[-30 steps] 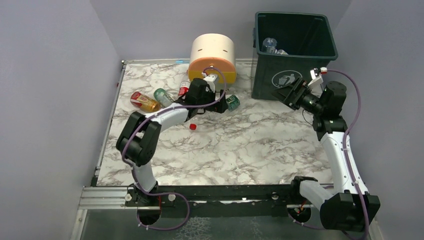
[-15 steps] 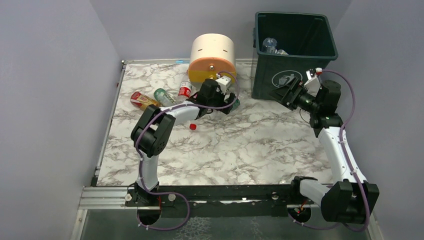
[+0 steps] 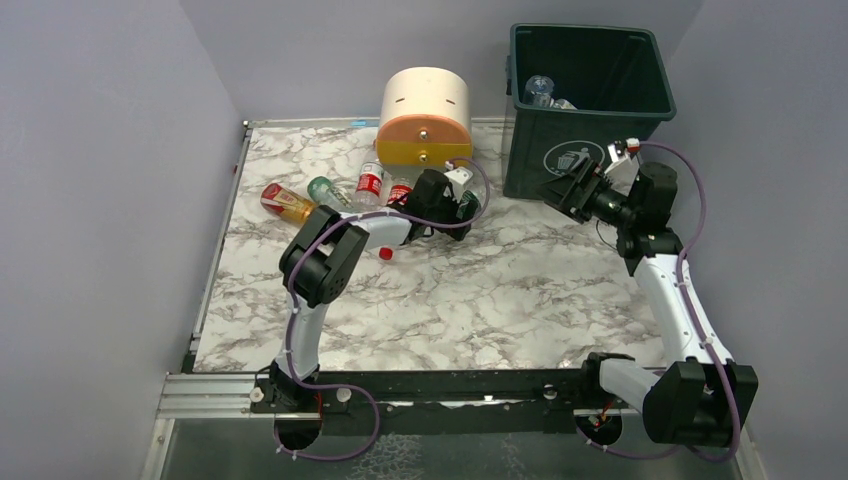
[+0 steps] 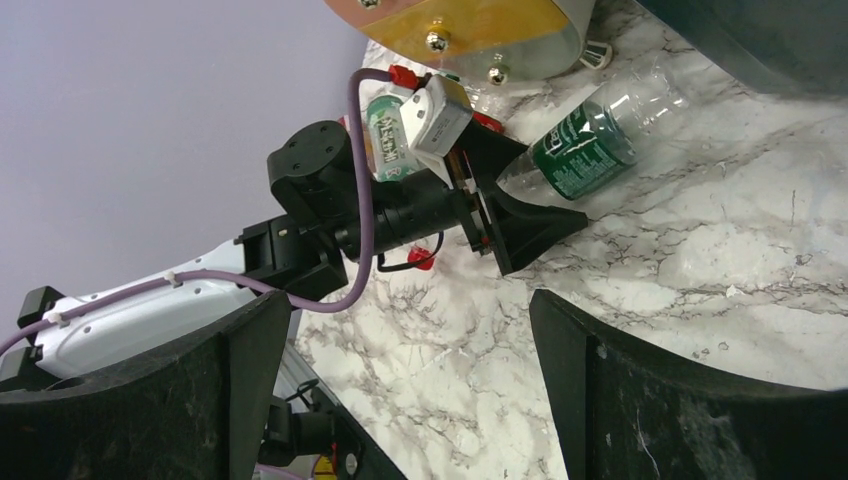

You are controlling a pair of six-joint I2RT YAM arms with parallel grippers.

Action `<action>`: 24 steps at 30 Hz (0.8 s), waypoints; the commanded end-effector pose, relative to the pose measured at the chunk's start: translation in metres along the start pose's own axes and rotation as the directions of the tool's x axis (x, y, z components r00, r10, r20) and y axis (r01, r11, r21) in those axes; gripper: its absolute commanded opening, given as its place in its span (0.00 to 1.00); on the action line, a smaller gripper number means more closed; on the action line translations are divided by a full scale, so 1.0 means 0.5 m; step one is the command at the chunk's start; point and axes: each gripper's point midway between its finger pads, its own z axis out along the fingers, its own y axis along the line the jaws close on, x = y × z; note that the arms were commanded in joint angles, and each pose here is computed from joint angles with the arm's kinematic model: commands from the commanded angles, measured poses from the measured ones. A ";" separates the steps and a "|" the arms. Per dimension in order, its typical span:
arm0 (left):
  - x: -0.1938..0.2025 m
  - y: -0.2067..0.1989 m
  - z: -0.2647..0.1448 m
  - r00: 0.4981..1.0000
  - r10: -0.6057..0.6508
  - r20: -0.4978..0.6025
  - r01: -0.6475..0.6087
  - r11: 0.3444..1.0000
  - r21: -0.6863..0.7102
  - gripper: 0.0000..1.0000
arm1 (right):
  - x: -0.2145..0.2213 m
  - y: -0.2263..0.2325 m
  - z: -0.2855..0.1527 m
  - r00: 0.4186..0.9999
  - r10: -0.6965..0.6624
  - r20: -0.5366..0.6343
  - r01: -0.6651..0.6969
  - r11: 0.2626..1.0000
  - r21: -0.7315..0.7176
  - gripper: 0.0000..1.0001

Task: Put the plastic bottles in the bin
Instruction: Pick up the plastic bottle at the center of the board.

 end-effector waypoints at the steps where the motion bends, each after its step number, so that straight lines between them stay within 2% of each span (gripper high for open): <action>1: -0.037 -0.006 -0.010 0.999 -0.003 0.045 0.003 1.000 -0.016 0.87 | 0.009 0.012 0.000 0.999 -0.036 -0.012 0.036 0.999 -0.036 0.93; 8: -0.034 -0.020 -0.038 0.997 -0.063 0.039 0.064 0.998 -0.009 0.66 | 0.018 0.016 0.001 0.999 -0.036 -0.023 0.036 0.999 -0.038 0.93; 15: -0.035 -0.073 -0.097 0.992 -0.114 0.046 0.111 0.992 0.058 0.64 | 0.031 0.010 0.004 0.999 -0.038 -0.038 0.037 0.999 -0.021 0.93; 24: -0.004 -0.154 -0.187 0.966 -0.258 0.017 0.249 0.948 0.200 0.64 | 0.065 -0.004 0.040 0.996 -0.024 -0.083 0.024 1.000 0.009 0.93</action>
